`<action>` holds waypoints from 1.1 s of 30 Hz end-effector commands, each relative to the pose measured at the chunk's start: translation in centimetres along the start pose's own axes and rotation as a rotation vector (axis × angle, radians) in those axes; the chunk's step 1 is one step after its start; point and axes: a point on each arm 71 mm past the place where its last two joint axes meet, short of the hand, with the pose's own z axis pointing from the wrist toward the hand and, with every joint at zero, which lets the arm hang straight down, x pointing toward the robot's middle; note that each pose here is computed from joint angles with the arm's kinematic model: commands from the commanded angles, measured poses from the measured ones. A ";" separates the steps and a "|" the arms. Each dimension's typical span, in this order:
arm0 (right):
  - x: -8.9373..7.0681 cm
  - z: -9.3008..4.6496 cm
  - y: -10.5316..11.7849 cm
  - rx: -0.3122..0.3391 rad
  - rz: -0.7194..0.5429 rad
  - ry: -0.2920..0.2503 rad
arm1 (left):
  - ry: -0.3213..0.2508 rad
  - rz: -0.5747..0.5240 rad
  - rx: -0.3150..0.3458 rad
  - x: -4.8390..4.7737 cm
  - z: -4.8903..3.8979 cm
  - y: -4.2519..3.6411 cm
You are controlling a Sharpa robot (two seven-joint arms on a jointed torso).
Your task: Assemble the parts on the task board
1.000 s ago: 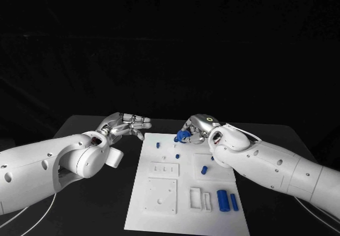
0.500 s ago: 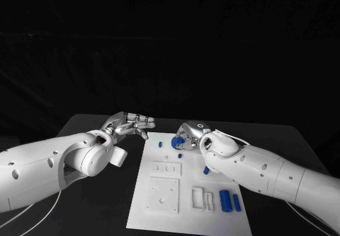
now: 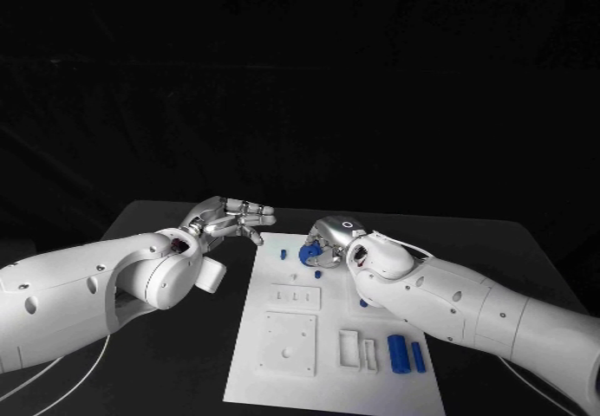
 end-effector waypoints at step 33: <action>0.9 -0.4 -1.5 0.049 0.013 0.057 | 0.005 0.000 -0.002 -0.23 -0.08 -0.06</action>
